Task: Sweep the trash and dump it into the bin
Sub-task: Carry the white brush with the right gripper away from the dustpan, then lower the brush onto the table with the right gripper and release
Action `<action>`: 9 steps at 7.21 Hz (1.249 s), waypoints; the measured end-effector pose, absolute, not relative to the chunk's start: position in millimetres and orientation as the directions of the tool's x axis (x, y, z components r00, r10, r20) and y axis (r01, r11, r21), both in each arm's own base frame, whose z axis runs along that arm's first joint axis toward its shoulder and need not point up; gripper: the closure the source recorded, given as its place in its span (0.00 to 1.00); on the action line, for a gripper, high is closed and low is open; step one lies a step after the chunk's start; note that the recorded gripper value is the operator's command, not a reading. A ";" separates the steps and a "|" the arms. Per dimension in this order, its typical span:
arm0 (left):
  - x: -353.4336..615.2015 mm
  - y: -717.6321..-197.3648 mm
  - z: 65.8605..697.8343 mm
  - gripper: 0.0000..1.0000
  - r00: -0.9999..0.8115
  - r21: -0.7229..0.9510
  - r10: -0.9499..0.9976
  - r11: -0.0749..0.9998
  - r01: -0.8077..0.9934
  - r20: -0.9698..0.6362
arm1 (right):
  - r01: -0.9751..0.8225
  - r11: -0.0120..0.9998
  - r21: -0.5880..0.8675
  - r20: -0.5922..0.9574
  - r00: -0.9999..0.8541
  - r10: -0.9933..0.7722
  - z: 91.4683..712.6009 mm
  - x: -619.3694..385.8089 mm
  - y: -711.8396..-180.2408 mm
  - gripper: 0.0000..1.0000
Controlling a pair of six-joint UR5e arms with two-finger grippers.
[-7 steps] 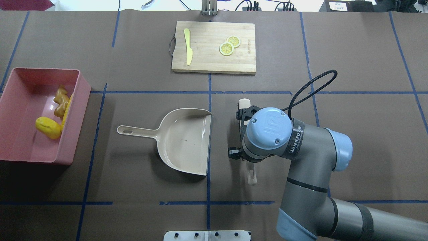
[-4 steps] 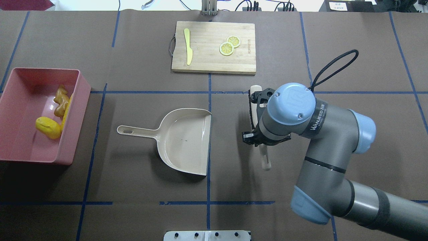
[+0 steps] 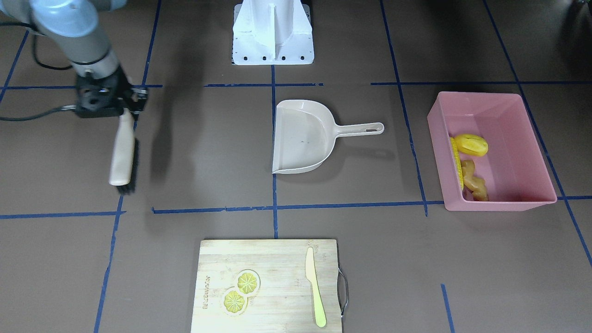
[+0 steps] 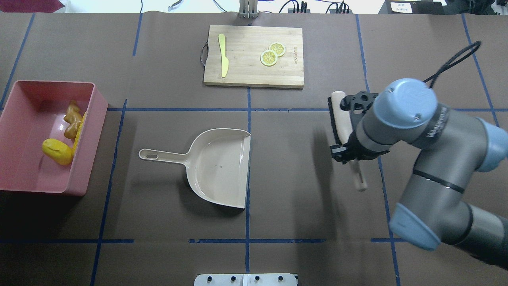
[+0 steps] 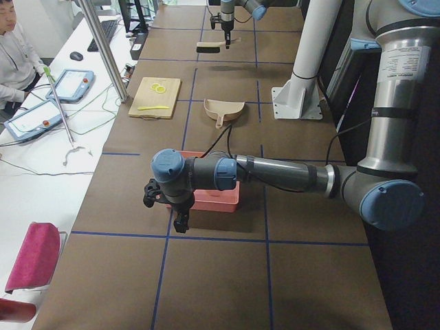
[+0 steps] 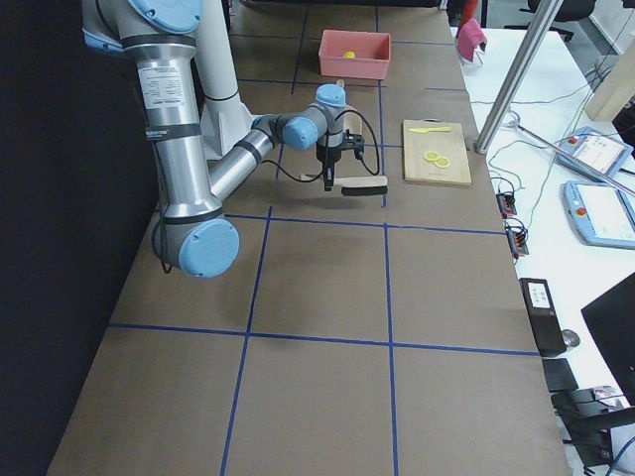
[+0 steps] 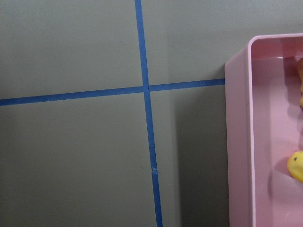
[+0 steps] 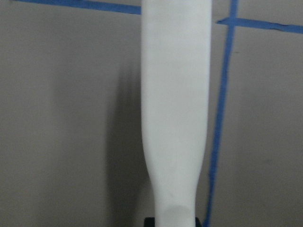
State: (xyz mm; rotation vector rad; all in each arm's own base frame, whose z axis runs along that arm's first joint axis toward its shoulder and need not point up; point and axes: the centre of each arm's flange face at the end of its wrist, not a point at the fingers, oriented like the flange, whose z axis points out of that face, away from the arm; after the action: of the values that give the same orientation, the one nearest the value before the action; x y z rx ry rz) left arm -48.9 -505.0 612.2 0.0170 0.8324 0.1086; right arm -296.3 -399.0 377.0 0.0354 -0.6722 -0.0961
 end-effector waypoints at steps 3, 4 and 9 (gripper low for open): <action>-49.1 -505.1 600.5 0.00 0.667 0.079 0.117 0.993 -0.087 -0.736 | 0.078 0.995 0.054 0.652 0.753 -0.095 483.6 -206.3 -359.6 1.00; -49.1 -505.1 597.5 0.00 0.667 0.085 0.121 0.993 -0.086 -0.736 | 0.072 0.996 0.046 0.670 0.737 -0.084 526.9 -183.3 -344.4 1.00; -51.4 -492.3 589.8 0.00 0.665 0.099 0.128 0.992 -0.081 -0.736 | 0.058 0.998 0.002 0.655 0.754 -0.045 648.3 -147.2 -326.2 0.99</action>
State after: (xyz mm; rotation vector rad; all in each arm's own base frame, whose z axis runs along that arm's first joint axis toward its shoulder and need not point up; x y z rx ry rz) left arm -51.4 -492.3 589.8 0.0592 0.8350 0.1177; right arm -147.2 -326.2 648.3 -0.0192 -0.7137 -0.0563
